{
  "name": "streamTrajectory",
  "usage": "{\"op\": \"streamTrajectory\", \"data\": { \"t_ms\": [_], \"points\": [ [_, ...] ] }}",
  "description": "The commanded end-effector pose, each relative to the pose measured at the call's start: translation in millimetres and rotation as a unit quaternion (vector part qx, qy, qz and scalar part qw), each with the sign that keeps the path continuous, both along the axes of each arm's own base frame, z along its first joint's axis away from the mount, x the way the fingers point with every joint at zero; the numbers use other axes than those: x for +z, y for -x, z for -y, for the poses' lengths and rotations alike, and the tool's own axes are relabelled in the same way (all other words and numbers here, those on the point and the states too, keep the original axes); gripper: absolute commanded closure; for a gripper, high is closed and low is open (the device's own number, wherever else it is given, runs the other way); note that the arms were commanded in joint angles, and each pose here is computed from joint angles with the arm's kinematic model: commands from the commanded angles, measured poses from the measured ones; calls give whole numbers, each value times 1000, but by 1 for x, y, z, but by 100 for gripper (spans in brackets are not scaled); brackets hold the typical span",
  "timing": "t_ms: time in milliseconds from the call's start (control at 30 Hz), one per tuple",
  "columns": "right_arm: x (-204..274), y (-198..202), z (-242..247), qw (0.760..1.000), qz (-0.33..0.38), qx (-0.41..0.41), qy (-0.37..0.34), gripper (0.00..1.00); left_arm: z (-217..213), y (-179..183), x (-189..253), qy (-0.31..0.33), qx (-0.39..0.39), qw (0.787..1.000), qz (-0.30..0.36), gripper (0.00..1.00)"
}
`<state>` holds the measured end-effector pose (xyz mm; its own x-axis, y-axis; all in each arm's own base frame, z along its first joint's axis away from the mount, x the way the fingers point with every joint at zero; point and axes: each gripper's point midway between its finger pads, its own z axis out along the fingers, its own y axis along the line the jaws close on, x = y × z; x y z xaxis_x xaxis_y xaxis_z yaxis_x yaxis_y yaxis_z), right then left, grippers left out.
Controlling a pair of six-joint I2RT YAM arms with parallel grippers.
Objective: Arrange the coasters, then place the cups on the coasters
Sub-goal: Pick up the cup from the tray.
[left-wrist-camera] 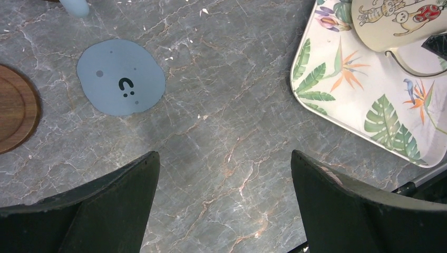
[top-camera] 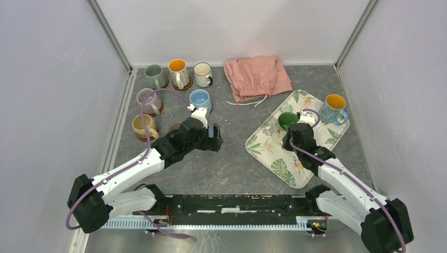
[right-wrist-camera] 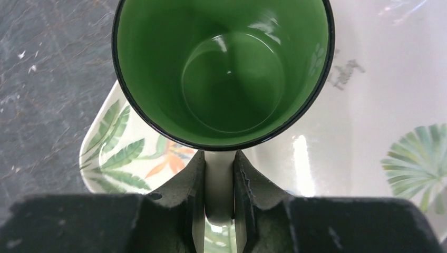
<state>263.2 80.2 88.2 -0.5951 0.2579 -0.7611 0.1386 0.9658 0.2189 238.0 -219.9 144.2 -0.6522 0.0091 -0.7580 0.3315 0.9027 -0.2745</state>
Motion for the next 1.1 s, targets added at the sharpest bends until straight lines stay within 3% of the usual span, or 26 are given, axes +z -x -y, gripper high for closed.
{"op": "streamTrajectory", "data": {
  "t_ms": [0, 167, 600, 1067],
  "points": [
    [26, -6, -36, 998, 31, 15, -53, 85, 5, -2, 10, 32, 10, 999, 11, 0],
    [22, 3, -62, 998, 21, 38, -54, 78, 7, -3, 11, 38, 12, 999, 12, 0],
    [29, 13, -99, 994, 17, 94, -49, 45, 13, -6, 7, 49, 18, 999, 4, 0],
    [50, 21, -147, 979, 33, 183, -86, 31, 26, -9, 5, 59, 38, 998, -2, 0]
  ]
}}
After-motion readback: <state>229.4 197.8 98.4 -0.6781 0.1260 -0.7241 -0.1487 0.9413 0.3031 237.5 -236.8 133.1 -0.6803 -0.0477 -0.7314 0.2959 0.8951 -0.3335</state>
